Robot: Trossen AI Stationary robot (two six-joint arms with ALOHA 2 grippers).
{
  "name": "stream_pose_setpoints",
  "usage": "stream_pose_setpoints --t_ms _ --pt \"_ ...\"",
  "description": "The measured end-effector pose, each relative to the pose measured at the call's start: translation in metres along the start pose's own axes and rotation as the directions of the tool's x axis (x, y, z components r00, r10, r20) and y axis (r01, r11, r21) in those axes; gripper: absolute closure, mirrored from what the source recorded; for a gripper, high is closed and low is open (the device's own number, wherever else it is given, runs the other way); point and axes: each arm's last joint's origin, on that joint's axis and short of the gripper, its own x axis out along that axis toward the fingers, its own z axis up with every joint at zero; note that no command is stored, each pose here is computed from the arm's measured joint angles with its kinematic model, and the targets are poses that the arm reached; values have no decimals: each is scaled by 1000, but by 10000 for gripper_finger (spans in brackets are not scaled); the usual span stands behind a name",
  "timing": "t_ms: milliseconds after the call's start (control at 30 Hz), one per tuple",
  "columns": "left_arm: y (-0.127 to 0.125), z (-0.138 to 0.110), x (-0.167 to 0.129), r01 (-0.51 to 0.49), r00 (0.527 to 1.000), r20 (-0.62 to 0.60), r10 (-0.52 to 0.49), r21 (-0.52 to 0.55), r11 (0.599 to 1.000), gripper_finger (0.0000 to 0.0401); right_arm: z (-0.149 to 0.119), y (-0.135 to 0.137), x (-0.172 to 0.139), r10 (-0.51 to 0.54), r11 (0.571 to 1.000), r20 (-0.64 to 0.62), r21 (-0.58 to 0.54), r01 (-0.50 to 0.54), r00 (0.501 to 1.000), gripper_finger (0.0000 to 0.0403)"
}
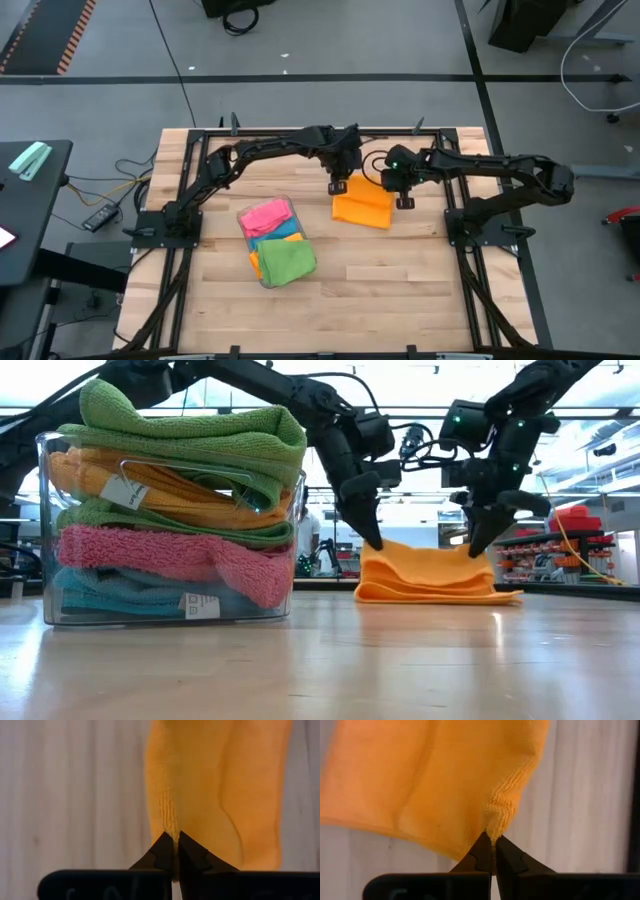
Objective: Fold microfiber towels
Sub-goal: Fold the yellow towel
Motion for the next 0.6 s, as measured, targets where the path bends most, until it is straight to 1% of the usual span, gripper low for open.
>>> stream_pose_setpoints --t_ms 100,167,267,333,467,533,600 --pt "-12 0 5 17 1000 -17 -16 31 999 387 2 3 0 -45 997 -21 -57 44 999 395" --pt "-17 1 7 20 1000 -21 -19 41 999 385 2 3 0 -51 996 -24 -74 49 998 395" --pt "-18 -1 12 -23 999 -27 24 47 999 370 1 2 1 -56 995 -25 -84 53 998 395" --pt "-16 -4 14 -41 998 -43 42 38 998 358 0 1 1 -59 996 -26 -69 57 998 395" --pt "-5 -6 12 -59 998 -39 59 -14 998 330 -2 -2 1 -50 999 -22 -11 50 999 395" --pt "1 -7 6 -66 997 -33 65 -45 997 312 -2 -2 1 -30 1000 -11 11 30 1000 395" --pt "5 -3 -3 -71 997 3 72 -77 994 295 -2 -2 1 -15 1000 -2 16 15 1000 395"
